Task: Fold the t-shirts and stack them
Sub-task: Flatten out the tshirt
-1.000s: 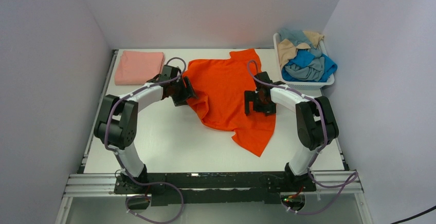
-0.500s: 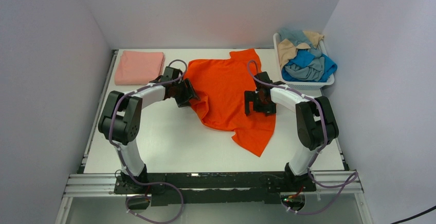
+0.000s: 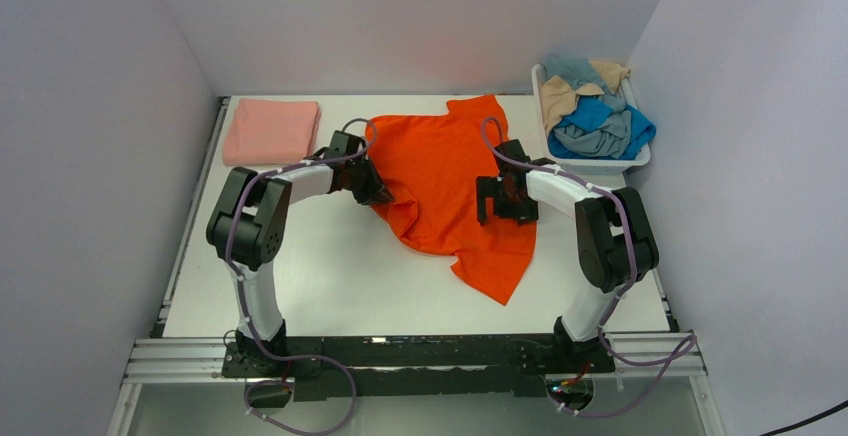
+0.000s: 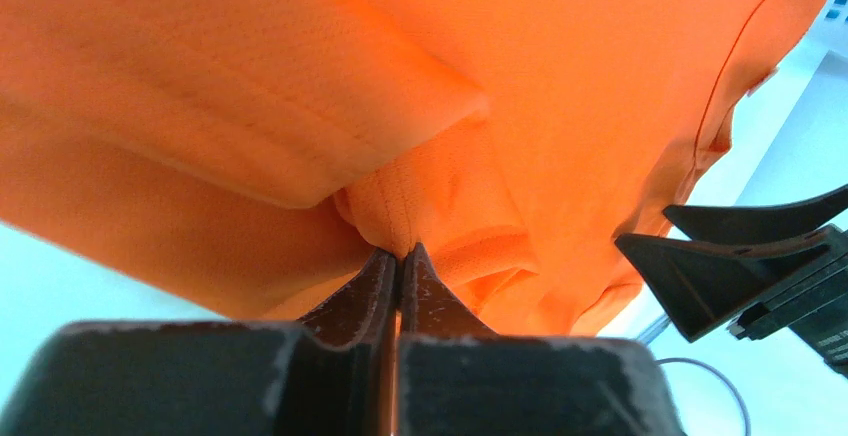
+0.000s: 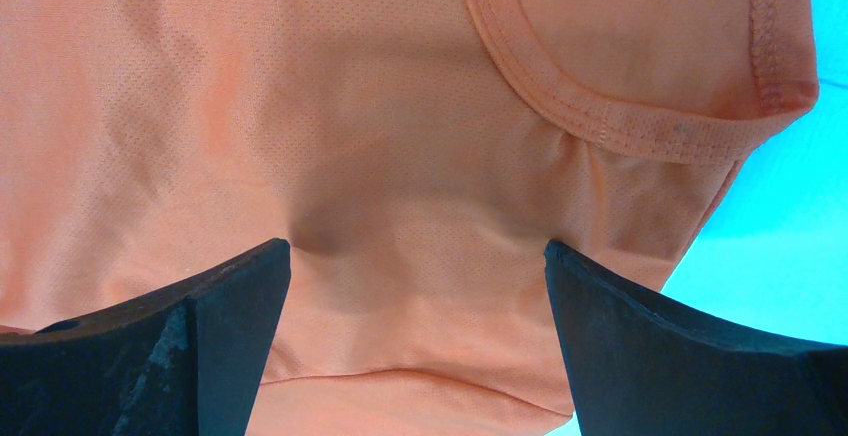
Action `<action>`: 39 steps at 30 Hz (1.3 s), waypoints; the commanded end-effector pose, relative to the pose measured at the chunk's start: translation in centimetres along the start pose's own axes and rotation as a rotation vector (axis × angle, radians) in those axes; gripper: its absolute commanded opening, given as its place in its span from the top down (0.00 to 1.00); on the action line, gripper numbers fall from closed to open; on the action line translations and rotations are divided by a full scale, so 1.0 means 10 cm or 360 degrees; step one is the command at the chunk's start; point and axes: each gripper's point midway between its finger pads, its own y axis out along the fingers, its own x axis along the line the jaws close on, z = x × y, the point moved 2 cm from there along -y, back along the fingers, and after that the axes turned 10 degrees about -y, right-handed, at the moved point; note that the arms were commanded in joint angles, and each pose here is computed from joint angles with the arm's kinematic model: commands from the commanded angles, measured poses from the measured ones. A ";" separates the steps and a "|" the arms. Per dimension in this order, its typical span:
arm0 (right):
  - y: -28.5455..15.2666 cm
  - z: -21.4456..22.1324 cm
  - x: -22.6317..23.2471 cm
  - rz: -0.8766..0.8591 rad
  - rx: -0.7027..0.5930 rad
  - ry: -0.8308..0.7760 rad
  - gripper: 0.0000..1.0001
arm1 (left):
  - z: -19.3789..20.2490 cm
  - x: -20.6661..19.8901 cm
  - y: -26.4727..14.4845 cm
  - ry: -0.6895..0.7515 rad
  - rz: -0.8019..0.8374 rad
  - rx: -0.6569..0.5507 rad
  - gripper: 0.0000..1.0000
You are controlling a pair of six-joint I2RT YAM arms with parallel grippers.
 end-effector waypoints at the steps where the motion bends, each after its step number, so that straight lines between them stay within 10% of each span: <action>1: -0.04 -0.05 -0.05 0.0037 -0.0028 0.0001 0.00 | -0.06 -0.24 0.00 0.0097 0.0050 -0.0021 1.00; 10: -0.01 0.01 -0.08 0.0067 -0.0003 0.0000 0.00 | -0.09 -0.11 -0.66 0.0242 -0.0233 -0.0281 1.00; 19: 0.11 0.17 -0.17 0.0153 0.0102 0.0008 0.00 | 0.34 1.01 -1.45 0.0000 -0.0844 -0.0342 0.96; 32: 0.03 0.10 -0.14 0.0113 0.0027 0.0007 0.00 | 0.57 1.61 -2.06 -0.0290 -0.1114 -0.0525 0.16; 39: -0.28 -0.03 -0.06 0.0053 -0.0178 0.0007 0.00 | 0.52 1.66 -1.77 -0.0357 -0.0927 -0.0504 0.16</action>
